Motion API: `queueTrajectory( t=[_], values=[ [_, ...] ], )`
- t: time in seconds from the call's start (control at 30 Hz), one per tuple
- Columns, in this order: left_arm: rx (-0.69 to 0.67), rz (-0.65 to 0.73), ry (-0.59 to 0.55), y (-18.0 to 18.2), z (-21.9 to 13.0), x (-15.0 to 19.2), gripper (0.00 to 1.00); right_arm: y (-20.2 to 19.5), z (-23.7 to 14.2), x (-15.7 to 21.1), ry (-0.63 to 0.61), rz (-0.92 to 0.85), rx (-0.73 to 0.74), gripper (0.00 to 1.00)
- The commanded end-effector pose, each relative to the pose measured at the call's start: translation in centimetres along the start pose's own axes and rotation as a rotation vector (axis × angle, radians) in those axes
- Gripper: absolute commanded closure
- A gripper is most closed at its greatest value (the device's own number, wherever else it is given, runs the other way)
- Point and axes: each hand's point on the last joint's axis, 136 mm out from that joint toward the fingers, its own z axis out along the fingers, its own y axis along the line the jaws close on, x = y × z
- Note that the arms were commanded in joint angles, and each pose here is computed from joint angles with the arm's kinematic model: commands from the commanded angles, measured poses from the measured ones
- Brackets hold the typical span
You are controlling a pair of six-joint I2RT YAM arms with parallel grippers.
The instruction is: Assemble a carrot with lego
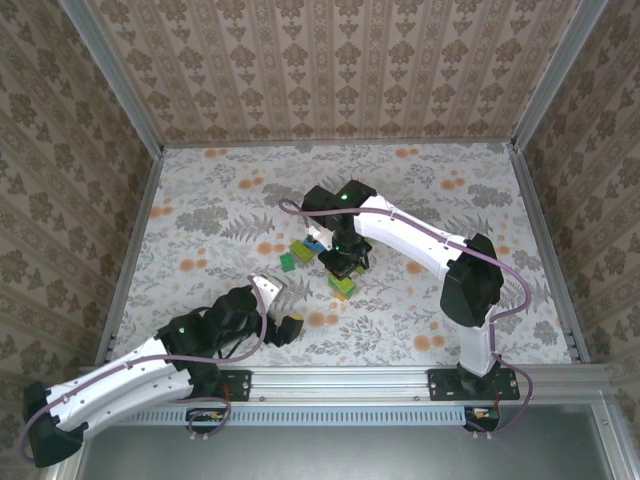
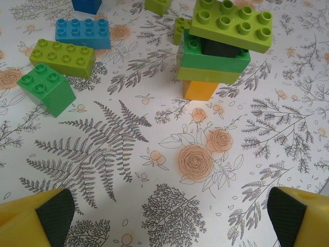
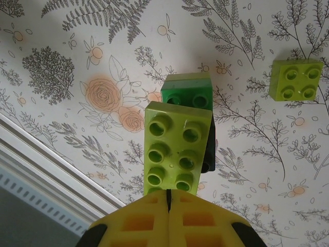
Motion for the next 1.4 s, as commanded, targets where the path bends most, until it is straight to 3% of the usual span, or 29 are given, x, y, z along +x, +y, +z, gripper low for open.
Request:
queueTrajectory(
  t=[0.0,0.9,1.37],
  values=[
    [-0.001,0.024,-0.004,0.0,0.1,0.0,0.0,-0.4,0.0,0.9,0.027,0.007,0.012,1.0],
    [-0.001,0.024,-0.005,0.0,0.0,0.0,0.0,0.5,1.5,0.2,0.043,-0.001,-0.028,1.0],
    [0.003,0.025,-0.004,-0.1,0.0,0.0,0.0,-0.7,2.1,0.6,0.072,0.004,0.036,1.0]
  ],
)
